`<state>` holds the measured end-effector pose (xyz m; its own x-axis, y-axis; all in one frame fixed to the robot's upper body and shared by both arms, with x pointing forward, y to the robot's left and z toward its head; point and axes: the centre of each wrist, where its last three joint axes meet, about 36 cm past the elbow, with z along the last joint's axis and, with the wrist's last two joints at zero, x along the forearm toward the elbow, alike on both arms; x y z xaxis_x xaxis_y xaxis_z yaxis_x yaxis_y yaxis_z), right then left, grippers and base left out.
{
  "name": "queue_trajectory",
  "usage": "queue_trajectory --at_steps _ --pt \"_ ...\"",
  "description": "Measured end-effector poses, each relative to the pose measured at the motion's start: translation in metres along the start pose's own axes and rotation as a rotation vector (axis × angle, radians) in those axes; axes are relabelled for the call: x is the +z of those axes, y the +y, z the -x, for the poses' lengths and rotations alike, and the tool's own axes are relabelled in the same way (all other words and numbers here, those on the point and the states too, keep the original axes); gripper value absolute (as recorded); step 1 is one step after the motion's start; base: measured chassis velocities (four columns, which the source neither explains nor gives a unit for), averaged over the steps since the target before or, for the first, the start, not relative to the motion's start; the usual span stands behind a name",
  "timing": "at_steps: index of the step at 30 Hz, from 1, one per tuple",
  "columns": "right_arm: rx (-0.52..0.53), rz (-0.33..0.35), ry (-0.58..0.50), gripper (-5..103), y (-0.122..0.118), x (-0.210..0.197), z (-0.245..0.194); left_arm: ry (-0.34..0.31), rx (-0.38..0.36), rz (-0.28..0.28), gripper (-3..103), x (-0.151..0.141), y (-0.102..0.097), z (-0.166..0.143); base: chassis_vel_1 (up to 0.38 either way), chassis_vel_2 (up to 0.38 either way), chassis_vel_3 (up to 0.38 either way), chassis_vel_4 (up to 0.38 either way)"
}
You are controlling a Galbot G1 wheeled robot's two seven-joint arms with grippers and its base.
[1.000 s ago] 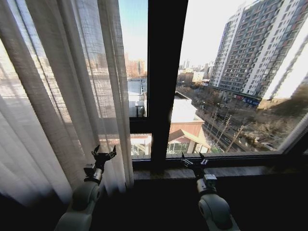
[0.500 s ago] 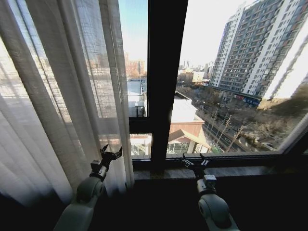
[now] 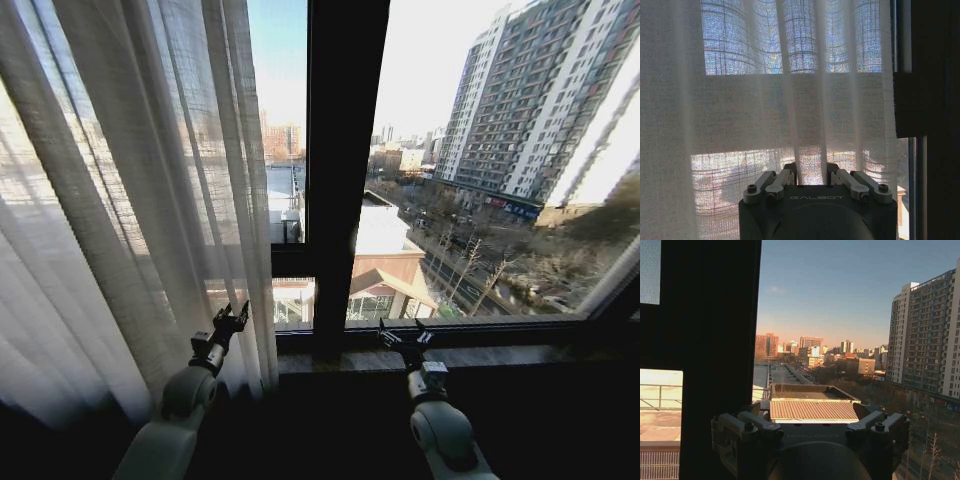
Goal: Open the curtains by pulling them apart, changing their state from closed to fully open.
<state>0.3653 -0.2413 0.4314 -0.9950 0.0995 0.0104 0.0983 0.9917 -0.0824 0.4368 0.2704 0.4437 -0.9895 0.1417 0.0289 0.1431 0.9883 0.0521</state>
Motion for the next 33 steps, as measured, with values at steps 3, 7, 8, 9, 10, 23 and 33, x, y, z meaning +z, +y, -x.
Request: queue_trajectory --at_steps 3,7,8,9,10,23,33 --pt "-0.002 -0.004 -0.001 100 0.0014 -0.0005 0.0004 -0.001 -0.004 -0.001 22 -0.0003 0.0012 -0.0003 0.000 0.000 0.000 0.000" --pt "-0.005 -0.006 -0.002 100 0.0033 -0.0009 0.0007 -0.006 -0.007 -0.002 2 -0.0019 0.0022 -0.0016 0.000 0.000 0.000 0.000" --pt "-0.006 -0.006 -0.002 100 0.0034 -0.0011 0.0008 -0.006 -0.009 -0.003 2 -0.0019 0.0026 -0.0020 0.000 0.000 0.000 0.000" --pt "-0.006 -0.006 -0.002 100 0.0034 -0.0011 0.0008 -0.006 -0.009 -0.003 2 -0.0019 0.0026 -0.0020 0.000 0.000 0.000 0.000" --pt "-0.006 -0.007 -0.002 100 0.0035 -0.0012 0.0009 -0.006 -0.010 -0.003 1 -0.0017 0.0030 -0.0024 0.000 0.000 0.000 0.000" --pt "-0.026 -0.076 -0.018 100 0.0101 -0.0029 -0.0039 -0.005 -0.011 -0.006 0 -0.0010 0.0034 -0.0040 0.000 0.000 0.000 0.000" --pt "-0.022 -0.075 -0.016 100 0.0103 -0.0022 -0.0046 -0.006 -0.013 -0.005 0 -0.0008 0.0041 -0.0072 0.078 0.075 -0.075 -0.066"
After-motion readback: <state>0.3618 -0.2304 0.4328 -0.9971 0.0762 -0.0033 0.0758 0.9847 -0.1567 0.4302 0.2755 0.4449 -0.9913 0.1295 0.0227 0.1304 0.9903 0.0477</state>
